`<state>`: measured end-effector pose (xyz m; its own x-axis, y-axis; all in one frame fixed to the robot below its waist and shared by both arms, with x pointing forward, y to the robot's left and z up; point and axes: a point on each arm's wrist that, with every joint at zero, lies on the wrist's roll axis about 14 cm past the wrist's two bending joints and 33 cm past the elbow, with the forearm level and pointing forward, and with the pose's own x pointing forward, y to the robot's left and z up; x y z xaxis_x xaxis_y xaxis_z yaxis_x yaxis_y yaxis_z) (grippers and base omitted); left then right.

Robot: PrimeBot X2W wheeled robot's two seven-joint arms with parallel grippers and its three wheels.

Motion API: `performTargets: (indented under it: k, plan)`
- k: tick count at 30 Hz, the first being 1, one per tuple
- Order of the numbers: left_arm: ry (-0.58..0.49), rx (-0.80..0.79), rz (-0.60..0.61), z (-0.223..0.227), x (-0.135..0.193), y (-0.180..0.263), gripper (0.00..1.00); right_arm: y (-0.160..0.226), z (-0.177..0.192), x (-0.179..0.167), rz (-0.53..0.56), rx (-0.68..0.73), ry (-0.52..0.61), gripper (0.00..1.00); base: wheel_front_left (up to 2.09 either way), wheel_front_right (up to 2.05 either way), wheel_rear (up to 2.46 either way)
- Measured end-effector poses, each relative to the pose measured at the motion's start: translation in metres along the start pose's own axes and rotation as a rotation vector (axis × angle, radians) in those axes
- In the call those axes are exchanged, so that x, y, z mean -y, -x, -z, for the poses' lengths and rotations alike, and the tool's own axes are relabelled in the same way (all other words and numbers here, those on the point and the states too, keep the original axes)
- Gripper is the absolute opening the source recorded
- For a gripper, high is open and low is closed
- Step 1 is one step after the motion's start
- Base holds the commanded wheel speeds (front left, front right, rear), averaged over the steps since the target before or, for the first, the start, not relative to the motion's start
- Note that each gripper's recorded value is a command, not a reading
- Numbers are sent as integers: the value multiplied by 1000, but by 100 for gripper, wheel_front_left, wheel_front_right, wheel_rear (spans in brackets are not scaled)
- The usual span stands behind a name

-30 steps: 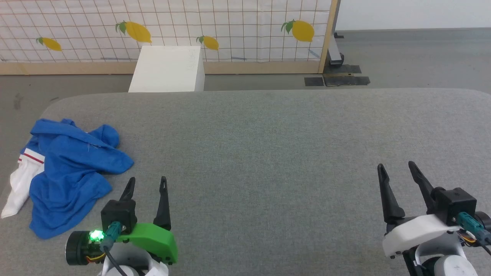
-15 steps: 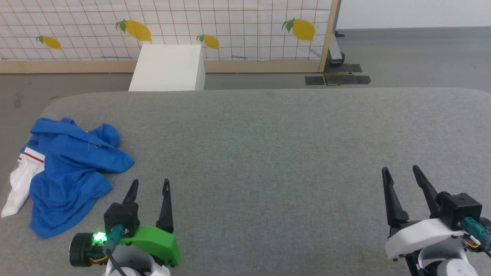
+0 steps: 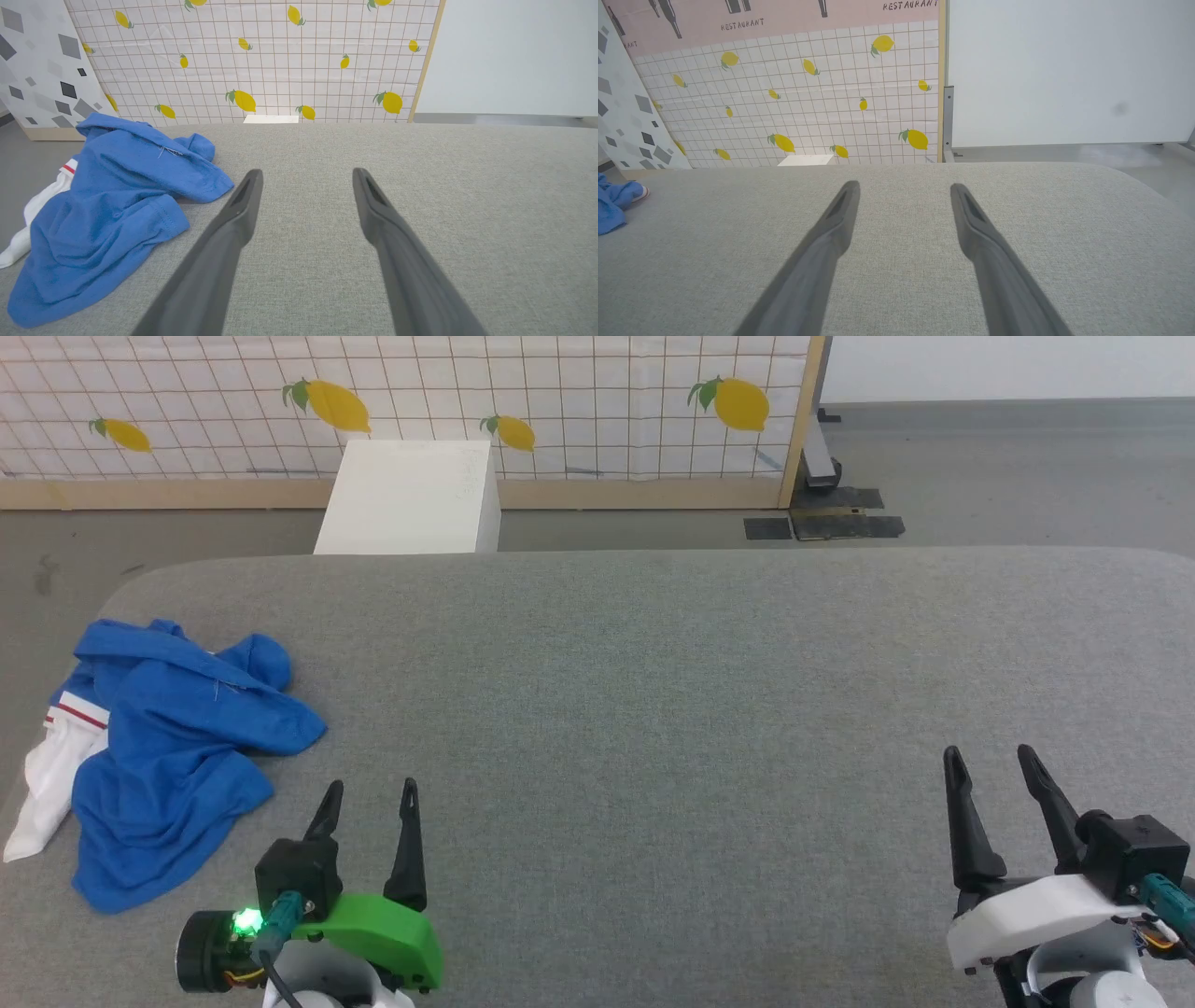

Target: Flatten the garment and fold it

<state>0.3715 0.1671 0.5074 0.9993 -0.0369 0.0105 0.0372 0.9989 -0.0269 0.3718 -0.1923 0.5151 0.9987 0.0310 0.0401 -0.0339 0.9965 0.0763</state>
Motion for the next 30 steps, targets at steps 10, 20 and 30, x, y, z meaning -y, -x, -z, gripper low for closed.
performTargets:
  k: [10,20,30]
  plan:
    - [8,-1,-1,4,0,0,100,1,5,4,13,-3,-18,100,0,0,0]
    - [16,5,-5,6,-2,1,100,4,9,6,23,-2,-36,100,0,0,0]
    - [26,8,-1,8,-1,2,100,6,13,10,35,-1,-46,100,0,0,0]
